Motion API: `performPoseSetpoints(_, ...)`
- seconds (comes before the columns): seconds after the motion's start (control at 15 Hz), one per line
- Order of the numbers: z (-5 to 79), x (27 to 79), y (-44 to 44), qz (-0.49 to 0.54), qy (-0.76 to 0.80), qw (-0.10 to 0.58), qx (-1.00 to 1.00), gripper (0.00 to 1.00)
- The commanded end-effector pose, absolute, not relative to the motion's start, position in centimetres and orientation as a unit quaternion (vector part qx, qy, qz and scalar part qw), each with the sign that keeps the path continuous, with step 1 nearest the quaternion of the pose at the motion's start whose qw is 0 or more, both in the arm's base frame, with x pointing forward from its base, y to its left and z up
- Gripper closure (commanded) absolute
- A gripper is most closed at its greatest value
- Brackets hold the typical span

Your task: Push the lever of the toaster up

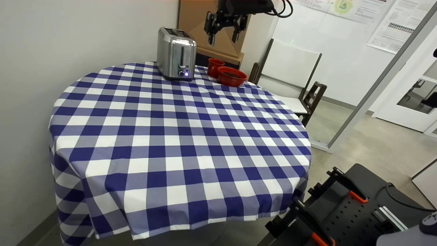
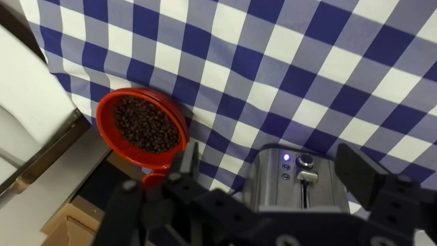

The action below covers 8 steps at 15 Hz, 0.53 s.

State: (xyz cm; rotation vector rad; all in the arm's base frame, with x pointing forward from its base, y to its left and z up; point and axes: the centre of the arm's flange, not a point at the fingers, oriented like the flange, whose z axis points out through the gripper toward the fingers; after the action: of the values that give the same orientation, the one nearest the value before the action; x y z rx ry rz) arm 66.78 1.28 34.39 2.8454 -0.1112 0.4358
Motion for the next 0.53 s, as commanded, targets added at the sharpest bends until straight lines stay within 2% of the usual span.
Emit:
performPoseSetpoints(0.0, 32.5, 70.1, 1.2, 0.202, -0.061, 0.149, 0.966, 0.00)
performPoseSetpoints(0.47, 27.8, 73.8, 2.3, 0.252, -0.064, 0.180, 0.949, 0.00)
